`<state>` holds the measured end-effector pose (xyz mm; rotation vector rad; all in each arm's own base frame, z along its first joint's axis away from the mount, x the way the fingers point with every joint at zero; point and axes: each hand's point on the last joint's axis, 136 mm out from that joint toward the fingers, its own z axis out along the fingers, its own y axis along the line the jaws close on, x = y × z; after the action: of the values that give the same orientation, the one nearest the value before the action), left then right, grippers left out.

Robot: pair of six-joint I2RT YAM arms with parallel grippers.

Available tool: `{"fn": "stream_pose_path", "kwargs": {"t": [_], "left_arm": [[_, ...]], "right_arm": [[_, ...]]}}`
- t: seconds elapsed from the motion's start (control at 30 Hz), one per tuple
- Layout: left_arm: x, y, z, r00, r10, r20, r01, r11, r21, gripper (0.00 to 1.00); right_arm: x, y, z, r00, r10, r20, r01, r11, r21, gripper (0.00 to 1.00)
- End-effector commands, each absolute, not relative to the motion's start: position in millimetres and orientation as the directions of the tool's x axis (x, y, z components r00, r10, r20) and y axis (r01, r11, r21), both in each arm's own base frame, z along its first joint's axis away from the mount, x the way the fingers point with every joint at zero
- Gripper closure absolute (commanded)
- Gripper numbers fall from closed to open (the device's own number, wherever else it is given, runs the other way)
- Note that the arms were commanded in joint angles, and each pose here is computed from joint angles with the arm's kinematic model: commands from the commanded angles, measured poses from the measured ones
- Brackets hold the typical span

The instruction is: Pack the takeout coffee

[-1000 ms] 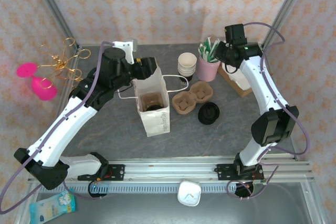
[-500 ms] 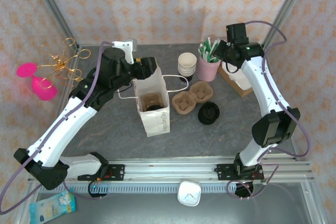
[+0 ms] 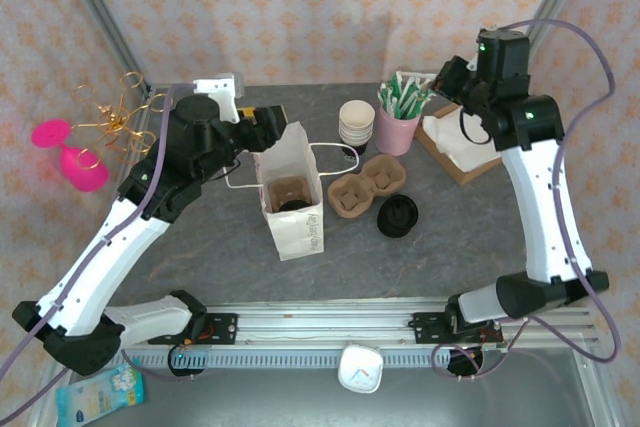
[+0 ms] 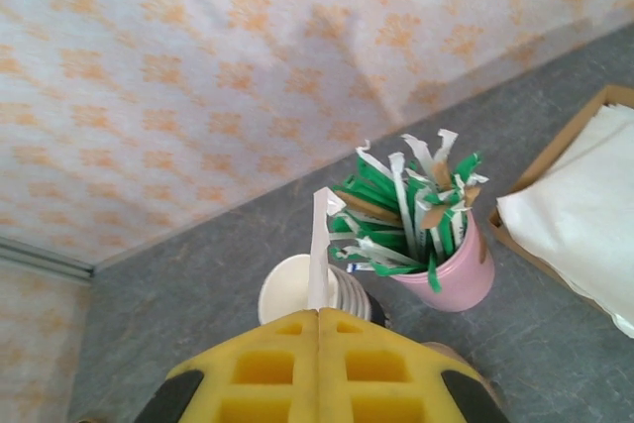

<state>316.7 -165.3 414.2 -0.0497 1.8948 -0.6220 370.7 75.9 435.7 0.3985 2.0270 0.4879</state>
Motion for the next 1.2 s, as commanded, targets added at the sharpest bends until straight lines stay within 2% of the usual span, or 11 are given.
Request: {"fn": "stream_pose_path", "kwargs": {"t": [0.0, 0.3, 0.53, 0.9, 1.17], "left_arm": [[309, -153, 418, -0.376, -0.312, -0.873, 0.231, 0.881, -0.414, 0.31], [292, -124, 411, -0.354, -0.346, -0.869, 0.137, 0.9, -0.415, 0.3], [270, -96, 393, -0.338, -0.407, -0.849, 0.041, 0.895, -0.445, 0.29], [255, -82, 366, -0.363, -0.437, -0.823, -0.023, 0.887, -0.461, 0.29], [258, -90, 357, -0.384, -0.438, -0.813, -0.004, 0.881, -0.473, 0.29]], "right_arm": [[348, 87, 460, -0.455, 0.452, -0.767, -0.035, 0.852, 0.522, 1.0], [314, 156, 479, -0.516, 0.354, -0.78, -0.303, 0.777, 0.552, 1.0], [284, 230, 469, -0.591, 0.183, -0.786, -0.471, 0.713, 0.519, 1.0], [257, 274, 414, -0.671, -0.031, -0.741, -0.497, 0.76, 0.418, 1.0], [264, 292, 385, -0.695, -0.114, -0.71, -0.492, 0.795, 0.355, 1.0]]}}
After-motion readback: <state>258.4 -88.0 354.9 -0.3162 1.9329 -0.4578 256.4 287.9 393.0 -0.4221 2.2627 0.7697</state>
